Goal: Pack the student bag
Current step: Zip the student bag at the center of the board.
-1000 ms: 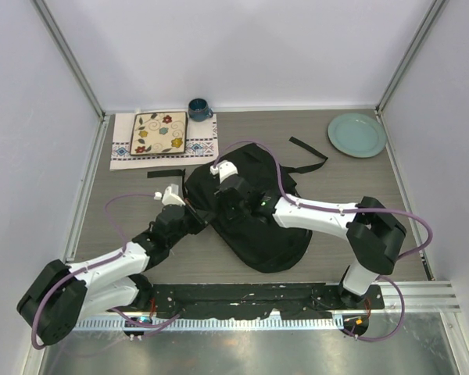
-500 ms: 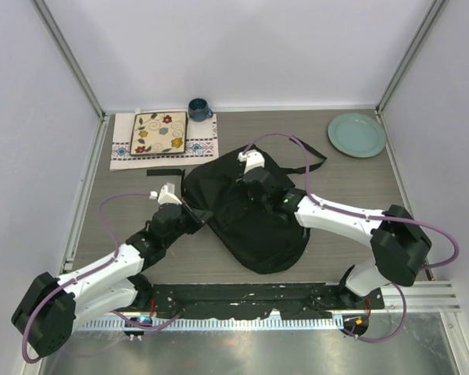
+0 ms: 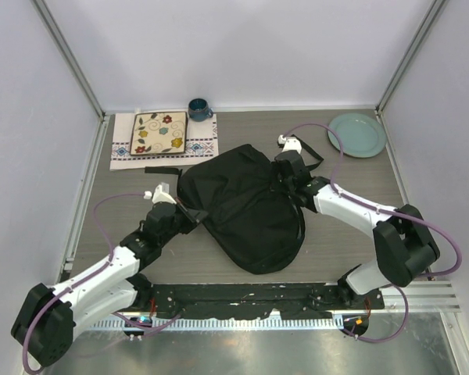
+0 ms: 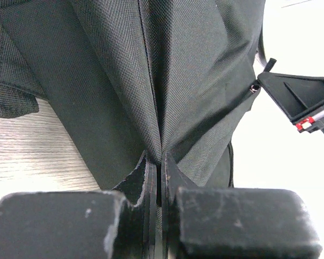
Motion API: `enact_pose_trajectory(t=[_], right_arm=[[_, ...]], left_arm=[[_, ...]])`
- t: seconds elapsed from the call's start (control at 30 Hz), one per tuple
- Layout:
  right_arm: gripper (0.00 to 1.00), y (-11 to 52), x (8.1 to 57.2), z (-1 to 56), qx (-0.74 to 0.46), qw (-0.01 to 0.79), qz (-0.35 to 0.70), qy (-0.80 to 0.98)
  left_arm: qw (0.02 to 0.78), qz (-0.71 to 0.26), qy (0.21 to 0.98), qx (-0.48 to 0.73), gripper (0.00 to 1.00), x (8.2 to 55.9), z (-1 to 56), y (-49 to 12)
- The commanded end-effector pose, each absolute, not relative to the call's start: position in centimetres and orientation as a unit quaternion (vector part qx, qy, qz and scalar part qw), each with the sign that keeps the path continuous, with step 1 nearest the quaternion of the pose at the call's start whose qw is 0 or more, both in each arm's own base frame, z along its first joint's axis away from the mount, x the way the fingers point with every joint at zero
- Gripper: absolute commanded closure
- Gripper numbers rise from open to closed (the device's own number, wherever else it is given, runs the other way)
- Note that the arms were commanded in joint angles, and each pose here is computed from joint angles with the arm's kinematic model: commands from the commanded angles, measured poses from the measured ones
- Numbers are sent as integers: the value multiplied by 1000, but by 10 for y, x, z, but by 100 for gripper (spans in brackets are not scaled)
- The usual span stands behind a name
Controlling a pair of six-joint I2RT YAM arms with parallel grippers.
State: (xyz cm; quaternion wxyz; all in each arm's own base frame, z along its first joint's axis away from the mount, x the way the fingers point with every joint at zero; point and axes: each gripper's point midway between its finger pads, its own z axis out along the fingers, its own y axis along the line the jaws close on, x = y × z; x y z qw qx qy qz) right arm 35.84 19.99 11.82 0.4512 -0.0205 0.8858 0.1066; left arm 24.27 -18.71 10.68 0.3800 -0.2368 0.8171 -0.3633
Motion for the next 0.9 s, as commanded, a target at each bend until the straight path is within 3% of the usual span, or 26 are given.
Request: enact_pose_trajectory(t=[0.0,0.37,0.57,0.63,0.7,0.73,0.8,0.83,0.87], right_arm=[[100,156,387,121,41,484,50,873],[100,132,337,120,118,471,80,870],[99,140,315,115,126,453,131,873],[99,140,314,119,122,451,132,874],[87,139,314,127,120,456,131,872],[81,138,314,132,120,460,129,870],[60,131,313,144,124,472,121,864],[42,130,314,151,127,479,121,860],[38,128,314,156,130,485,120,857]], left_arm=[[400,-329,824,-230,100,250,108,-171],[396,-270,870,-115,100,280,123,-183],[369,-282,881,-90,98,308,136,-188],[367,-286,880,-91,86,309,138,-189],[366,-285,881,-94,72,305,139,-187],[360,-281,884,-102,49,301,134,-183],[367,-279,880,-112,23,294,136,-177],[365,-273,882,-119,15,290,134,-173],[374,-261,881,-129,11,290,135,-167]])
